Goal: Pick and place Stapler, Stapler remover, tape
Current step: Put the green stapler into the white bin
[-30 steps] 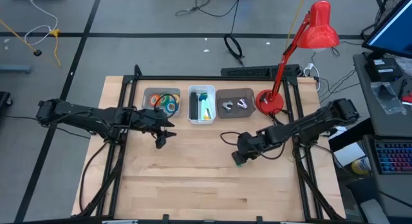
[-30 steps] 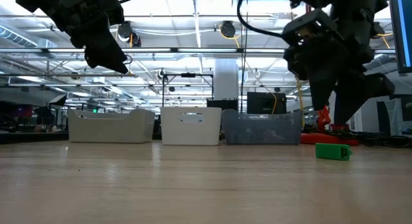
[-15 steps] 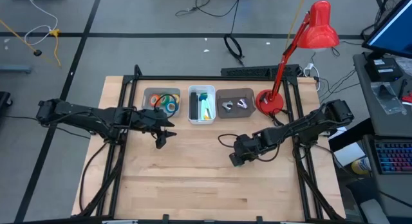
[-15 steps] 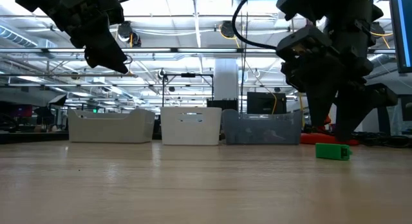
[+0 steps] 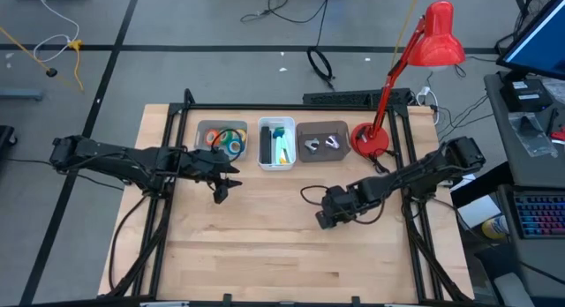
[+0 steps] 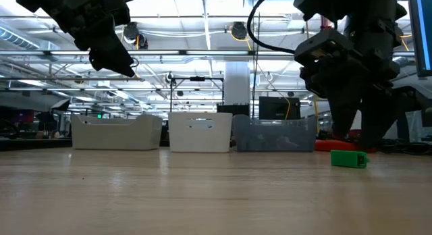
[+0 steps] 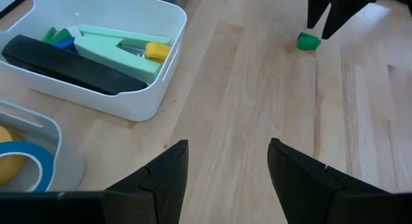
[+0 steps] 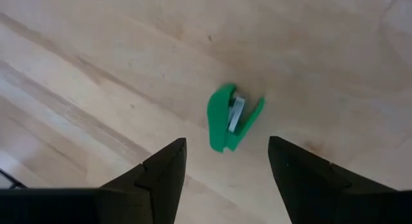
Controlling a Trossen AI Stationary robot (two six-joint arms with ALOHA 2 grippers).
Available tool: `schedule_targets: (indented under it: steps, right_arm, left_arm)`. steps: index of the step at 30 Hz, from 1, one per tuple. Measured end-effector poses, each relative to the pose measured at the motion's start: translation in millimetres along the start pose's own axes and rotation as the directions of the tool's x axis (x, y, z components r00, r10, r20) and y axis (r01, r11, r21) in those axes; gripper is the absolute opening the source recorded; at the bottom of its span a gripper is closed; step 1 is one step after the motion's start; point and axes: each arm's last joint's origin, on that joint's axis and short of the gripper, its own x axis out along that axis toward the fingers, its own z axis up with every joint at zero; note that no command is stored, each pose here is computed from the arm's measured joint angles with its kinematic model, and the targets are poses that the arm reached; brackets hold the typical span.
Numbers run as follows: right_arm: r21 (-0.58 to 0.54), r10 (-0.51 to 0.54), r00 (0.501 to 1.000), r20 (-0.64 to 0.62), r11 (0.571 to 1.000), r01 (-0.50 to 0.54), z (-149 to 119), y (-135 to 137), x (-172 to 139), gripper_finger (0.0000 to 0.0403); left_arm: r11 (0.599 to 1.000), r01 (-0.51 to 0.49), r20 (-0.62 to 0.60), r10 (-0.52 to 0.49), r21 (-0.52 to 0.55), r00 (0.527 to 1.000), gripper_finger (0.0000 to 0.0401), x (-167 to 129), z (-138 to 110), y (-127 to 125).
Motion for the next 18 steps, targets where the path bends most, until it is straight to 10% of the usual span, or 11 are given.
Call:
schedule_targets:
  steps: [18]
  right_arm:
    - [-0.014,-0.03,0.999,-0.015,0.999,0.03,-5,2,27,0.0212]
  left_arm:
    - [1.0,-0.008,0.008,0.008,0.006,1.0,0.0212,0,1,0]
